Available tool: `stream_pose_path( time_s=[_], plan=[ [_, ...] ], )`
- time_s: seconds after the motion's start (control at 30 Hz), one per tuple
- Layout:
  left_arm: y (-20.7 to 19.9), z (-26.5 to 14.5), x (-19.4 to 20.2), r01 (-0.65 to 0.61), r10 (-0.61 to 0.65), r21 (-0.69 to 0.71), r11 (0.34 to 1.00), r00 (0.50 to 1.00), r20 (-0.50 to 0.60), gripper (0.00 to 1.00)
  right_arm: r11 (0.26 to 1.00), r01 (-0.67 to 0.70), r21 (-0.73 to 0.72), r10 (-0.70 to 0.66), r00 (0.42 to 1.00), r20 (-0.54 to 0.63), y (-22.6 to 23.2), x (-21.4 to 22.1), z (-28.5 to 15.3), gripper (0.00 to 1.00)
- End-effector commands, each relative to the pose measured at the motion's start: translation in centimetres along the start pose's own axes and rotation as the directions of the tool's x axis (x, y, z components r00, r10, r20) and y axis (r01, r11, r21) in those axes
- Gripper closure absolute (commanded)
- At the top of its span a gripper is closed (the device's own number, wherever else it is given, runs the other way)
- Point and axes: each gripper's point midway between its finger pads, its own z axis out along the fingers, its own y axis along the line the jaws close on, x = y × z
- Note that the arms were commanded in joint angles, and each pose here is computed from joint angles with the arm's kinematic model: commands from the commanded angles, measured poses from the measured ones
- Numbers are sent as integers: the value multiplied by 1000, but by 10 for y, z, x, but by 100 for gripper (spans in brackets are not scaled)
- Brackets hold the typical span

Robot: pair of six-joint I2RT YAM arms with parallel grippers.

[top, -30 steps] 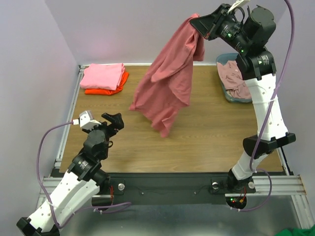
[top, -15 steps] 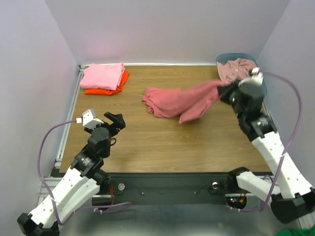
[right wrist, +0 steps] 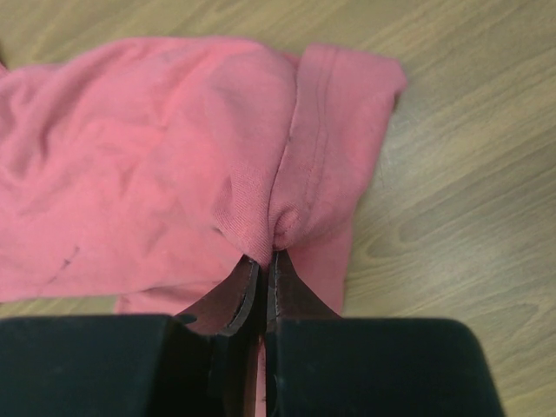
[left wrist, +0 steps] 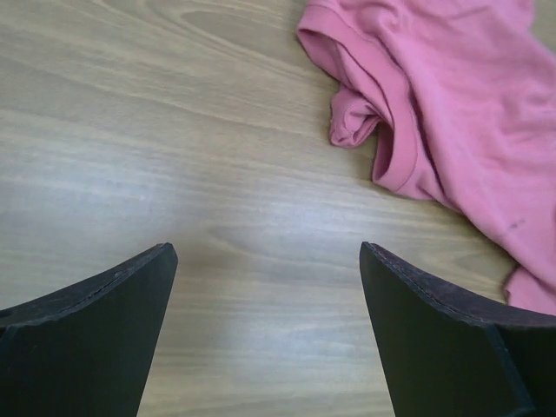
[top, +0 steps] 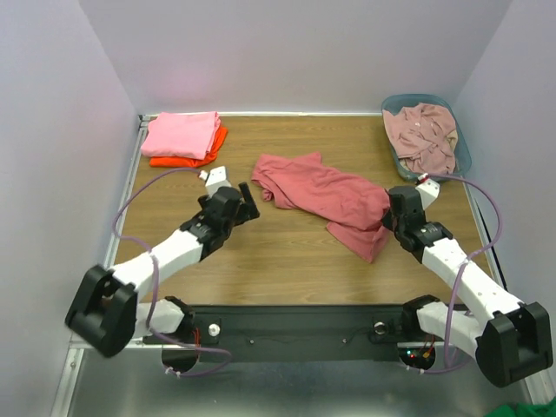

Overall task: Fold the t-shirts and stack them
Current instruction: Move the tshirt to the center of the board, then flatten the tshirt out

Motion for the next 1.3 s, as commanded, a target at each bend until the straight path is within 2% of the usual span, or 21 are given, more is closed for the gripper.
stream_pose_path(
  time_s=[0.0, 0.07, 0.1, 0.17, 0.2, 0.27, 0.3, 0.37, 0.4, 0.5, 0.53, 0.6, 0.63, 0.77, 0.8, 0.9, 1.0, 1.03, 1.1, 1.17, 1.27],
  plan=[
    [-39, 33, -49, -51, 51, -5, 999, 995, 84, 1, 999, -32, 1, 32, 999, 19, 2, 0, 6, 98],
    [-51, 52, -76, -51, 55, -41, 998, 993, 105, 2, 1000, -30, -2, 30, 1000, 10, 2, 3, 7, 98],
    [-44, 75, -58, -88, 90, -82, 993, 995, 32, 2, 1000, -28, -6, 28, 1000, 3, 2, 5, 7, 98],
    [-58, 99, -79, -69, 70, -51, 996, 997, 23, 2, 1000, -16, -14, 16, 1000, -11, 2, 9, 7, 98],
    [-51, 121, -63, -85, 84, -69, 994, 996, -31, 2, 1000, -13, -12, 13, 1000, -13, 1, 10, 7, 98],
    [-69, 144, -80, -78, 77, -32, 996, 997, -22, 2, 1000, 5, -10, -5, 1000, -18, -1, 12, 8, 98],
    [-62, 166, -62, -106, 103, -43, 993, 992, -79, 5, 1000, 12, -10, -12, 1000, -20, -1, 13, 8, 98],
    [-72, 183, -72, -116, 113, -43, 992, 990, -82, 10, 1000, 25, -6, -25, 1000, -19, -2, 12, 8, 98],
    [-64, 199, -57, -138, 128, -74, 988, 984, -121, 11, 1000, 23, -8, -23, 1000, -14, -2, 11, 8, 98],
    [-67, 217, -60, -155, 142, -88, 984, 980, -139, 27, 1000, 15, -15, -15, 1000, -8, 0, 8, 7, 98],
    [-67, 218, -65, -163, 150, -91, 982, 979, -137, 55, 1000, 12, -18, -12, 1000, -6, 2, 7, 6, 98],
    [-72, 219, -81, -158, 147, -92, 983, 982, -115, 100, 1000, 21, -23, -21, 1000, -3, 4, 4, 6, 99],
    [-71, 215, -85, -157, 144, -103, 982, 982, -122, 100, 999, 25, -28, -25, 1000, -2, 5, 3, 5, 99],
    [-86, 167, -141, -149, 150, -67, 986, 989, -1, 100, 997, 18, -76, -15, 999, 35, 14, -14, -5, 100],
    [-81, 170, -132, -159, 158, -74, 985, 987, -14, 100, 996, 20, -87, -17, 999, 37, 18, -17, -7, 100],
    [-89, 100, -184, -115, 117, -18, 993, 983, 144, 100, 980, -3, -201, 24, 995, 101, 36, -49, -37, 100],
    [-74, 57, -190, -93, 96, -24, 995, 976, 195, 100, 952, 0, -307, 49, 987, 150, 51, -75, -67, 100],
    [-77, 18, -213, -59, 53, 14, 998, 962, 269, 100, 935, -9, -355, 74, 983, 170, 53, -85, -85, 99],
    [-66, -12, -213, -36, 27, 27, 999, 955, 297, 100, 908, -24, -418, 120, 972, 204, 59, -105, -111, 100],
    [-63, -96, -243, 17, -75, 140, 990, 904, 422, 100, 865, -23, -502, 163, 958, 237, 61, -127, -151, 100],
    [-58, -158, -254, 93, -199, 230, 969, 843, 500, 100, 817, -30, -577, 227, 935, 273, 58, -150, -196, 99]
  ],
)
